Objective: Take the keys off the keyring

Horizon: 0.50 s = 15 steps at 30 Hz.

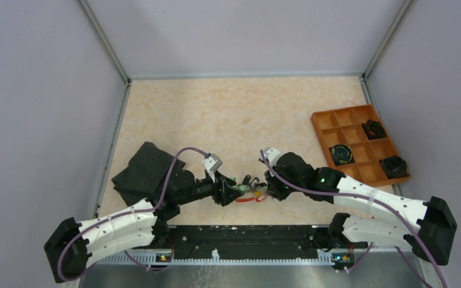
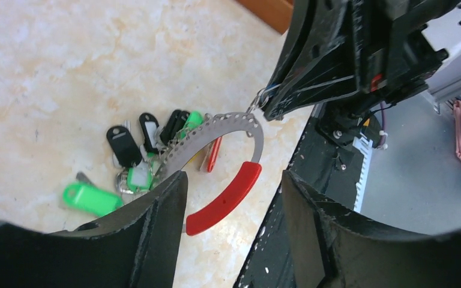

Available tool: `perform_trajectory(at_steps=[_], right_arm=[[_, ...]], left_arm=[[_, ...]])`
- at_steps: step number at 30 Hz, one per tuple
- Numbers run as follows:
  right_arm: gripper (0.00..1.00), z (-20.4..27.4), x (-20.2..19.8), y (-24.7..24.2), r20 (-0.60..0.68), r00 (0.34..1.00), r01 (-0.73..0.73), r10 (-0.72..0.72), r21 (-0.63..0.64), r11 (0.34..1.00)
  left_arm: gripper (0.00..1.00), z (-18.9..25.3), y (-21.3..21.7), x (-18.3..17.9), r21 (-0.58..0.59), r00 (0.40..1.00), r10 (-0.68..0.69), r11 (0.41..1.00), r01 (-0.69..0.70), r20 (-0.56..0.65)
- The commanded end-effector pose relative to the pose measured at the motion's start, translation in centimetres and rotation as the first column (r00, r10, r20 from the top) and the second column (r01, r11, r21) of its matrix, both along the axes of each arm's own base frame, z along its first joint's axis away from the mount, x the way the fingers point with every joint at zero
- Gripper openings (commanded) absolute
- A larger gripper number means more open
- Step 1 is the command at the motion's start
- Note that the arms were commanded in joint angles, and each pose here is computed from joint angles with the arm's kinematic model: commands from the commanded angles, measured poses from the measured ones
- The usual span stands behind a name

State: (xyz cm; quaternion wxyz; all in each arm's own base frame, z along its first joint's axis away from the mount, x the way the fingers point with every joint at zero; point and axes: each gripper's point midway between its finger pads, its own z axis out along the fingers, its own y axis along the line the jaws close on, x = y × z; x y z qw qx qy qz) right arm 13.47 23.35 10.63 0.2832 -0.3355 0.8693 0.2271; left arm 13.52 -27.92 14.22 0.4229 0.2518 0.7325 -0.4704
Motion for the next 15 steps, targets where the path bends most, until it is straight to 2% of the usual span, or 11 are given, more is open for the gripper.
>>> perform_trajectory(at_steps=[1, 10, 15], right_arm=[[0.00, 4.0, 0.7, 1.6, 0.086, 0.996, -0.046, 0.038, 0.098, 0.994], [0.00, 5.7, -0.5, 2.6, 0.132, 0.978, -0.176, 0.159, 0.126, 0.976], [0.00, 6.3, -1.1, 2.9, 0.164, 0.964, -0.228, 0.208, 0.114, 0.967]], left_arm=[[0.64, 5.0, -1.0, 0.3, -0.091, 0.989, -0.035, 0.995, 0.049, 0.146], [0.48, 5.7, -3.6, 1.2, -0.107, 0.958, -0.095, 0.986, 0.128, 0.272], [0.47, 6.3, -4.2, 1.7, -0.105, 0.920, -0.099, 0.983, 0.149, 0.379]])
